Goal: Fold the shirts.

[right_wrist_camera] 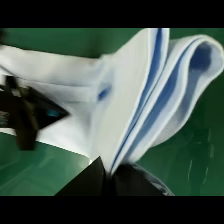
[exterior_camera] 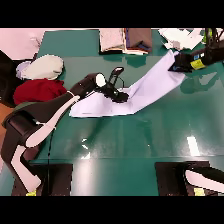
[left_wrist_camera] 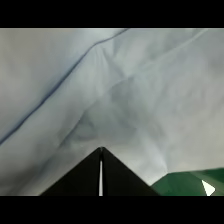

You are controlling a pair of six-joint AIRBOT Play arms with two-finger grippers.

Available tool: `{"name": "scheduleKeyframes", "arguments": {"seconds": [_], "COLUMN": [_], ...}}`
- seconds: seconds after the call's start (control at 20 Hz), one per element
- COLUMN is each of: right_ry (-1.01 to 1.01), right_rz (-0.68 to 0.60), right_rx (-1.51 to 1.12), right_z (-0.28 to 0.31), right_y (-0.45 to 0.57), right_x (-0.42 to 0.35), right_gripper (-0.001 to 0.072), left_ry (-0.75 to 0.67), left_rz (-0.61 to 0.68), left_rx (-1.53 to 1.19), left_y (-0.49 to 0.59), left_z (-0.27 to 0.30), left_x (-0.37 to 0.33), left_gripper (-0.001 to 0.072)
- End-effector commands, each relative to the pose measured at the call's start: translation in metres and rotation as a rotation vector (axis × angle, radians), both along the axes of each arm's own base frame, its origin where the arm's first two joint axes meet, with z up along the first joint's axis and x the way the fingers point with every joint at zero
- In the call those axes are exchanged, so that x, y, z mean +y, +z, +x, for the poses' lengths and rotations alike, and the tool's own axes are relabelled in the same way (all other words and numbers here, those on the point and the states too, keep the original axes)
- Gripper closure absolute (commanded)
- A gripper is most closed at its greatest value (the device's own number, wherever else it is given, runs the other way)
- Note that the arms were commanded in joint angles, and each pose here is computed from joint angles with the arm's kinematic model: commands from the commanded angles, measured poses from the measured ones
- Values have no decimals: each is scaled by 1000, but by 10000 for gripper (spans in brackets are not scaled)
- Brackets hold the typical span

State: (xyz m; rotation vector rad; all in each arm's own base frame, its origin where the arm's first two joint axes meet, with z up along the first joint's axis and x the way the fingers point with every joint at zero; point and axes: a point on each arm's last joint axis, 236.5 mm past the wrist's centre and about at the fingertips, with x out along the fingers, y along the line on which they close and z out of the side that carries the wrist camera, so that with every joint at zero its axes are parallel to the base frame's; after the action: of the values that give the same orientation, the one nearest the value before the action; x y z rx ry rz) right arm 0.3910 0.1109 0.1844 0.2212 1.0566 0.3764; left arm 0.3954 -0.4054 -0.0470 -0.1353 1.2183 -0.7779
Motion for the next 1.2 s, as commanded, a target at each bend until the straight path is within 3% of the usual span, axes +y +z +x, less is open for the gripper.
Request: {"name": "scheduleKeyframes", "arguments": {"seconds": [0.0, 0.35, 0.6, 0.9, 1.05, 1.15], "right_ry": [91, 178, 279, 451, 541, 605], "right_rz": [46, 76, 214, 327, 345, 333], "right_rx": [-55, -70, -80, -53, -84, -83], "right_z": [0, 7, 6, -8, -20, -25], "right_y": [33, 39, 34, -41, -88, -95], "right_x": [44, 100, 177, 328, 390, 405], "right_gripper": [702, 701, 702, 695, 488, 467], "left_ry": [9, 90, 240, 468, 522, 527], "left_rz": [-22, -21, 98, 151, 147, 151], "left_rx": [7, -40, -285, -479, -532, -544], "left_y": [-7, 33, 138, 253, 284, 291], "left_z": [1, 39, 89, 80, 66, 61], "left_x": [-10, 40, 176, 312, 336, 340], "left_gripper": [683, 683, 683, 682, 682, 682]}}
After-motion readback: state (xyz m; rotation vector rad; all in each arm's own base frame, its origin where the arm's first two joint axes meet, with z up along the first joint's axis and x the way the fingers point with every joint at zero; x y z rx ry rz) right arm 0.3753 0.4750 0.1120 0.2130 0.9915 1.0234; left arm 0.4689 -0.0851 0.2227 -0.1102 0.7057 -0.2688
